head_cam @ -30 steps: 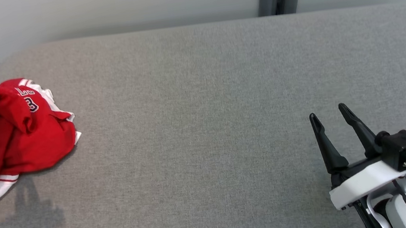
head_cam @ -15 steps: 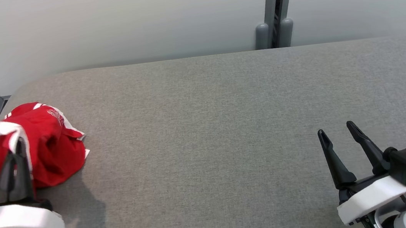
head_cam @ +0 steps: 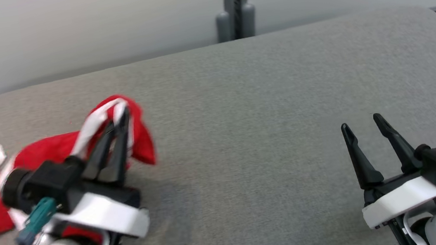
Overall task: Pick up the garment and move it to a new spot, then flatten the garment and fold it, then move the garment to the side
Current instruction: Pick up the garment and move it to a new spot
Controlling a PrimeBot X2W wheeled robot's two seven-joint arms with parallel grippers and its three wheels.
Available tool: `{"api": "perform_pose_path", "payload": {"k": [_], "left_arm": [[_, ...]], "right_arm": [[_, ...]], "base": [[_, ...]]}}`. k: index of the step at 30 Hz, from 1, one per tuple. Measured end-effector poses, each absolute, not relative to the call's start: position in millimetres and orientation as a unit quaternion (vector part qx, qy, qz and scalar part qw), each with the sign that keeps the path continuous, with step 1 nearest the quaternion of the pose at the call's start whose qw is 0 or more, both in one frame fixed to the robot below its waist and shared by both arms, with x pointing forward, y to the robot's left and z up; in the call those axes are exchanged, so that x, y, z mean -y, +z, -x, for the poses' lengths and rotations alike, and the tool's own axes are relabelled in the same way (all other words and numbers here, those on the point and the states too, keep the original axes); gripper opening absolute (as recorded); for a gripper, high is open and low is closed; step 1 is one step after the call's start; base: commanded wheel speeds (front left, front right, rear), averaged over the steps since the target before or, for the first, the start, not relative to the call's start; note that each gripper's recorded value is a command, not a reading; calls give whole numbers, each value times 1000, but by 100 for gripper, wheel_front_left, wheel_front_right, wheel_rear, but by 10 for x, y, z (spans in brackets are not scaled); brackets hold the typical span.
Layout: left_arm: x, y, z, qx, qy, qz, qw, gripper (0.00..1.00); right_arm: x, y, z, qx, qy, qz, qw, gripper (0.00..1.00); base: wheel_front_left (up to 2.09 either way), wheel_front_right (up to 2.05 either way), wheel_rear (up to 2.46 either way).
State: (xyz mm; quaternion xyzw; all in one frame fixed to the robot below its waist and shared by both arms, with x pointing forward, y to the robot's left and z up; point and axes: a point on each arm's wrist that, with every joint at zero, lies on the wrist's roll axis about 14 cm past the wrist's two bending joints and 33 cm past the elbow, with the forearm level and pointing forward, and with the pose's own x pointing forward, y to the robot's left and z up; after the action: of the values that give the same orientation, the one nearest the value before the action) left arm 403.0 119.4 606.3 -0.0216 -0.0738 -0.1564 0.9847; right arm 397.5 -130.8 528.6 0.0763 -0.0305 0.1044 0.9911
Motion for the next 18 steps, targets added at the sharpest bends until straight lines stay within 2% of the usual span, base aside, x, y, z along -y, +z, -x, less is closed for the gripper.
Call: {"api": "perform_pose_path", "payload": {"k": [7, 11, 18], "left_arm": [[67, 6141, -4221, 83, -339, 39, 936, 0], [651, 6065, -4267, 72, -413, 43, 907, 0], [1390, 5330, -4183, -31, -497, 63, 865, 0]], "right_arm": [[1733, 5231, -3930, 28, 43, -70, 996, 100], [1964, 5215, -3884, 31, 8, -71, 997, 100], [2332, 4972, -3735, 5, -54, -78, 995, 100]], "base": [[0, 0, 0], [0, 0, 0], [0, 0, 0]]}}
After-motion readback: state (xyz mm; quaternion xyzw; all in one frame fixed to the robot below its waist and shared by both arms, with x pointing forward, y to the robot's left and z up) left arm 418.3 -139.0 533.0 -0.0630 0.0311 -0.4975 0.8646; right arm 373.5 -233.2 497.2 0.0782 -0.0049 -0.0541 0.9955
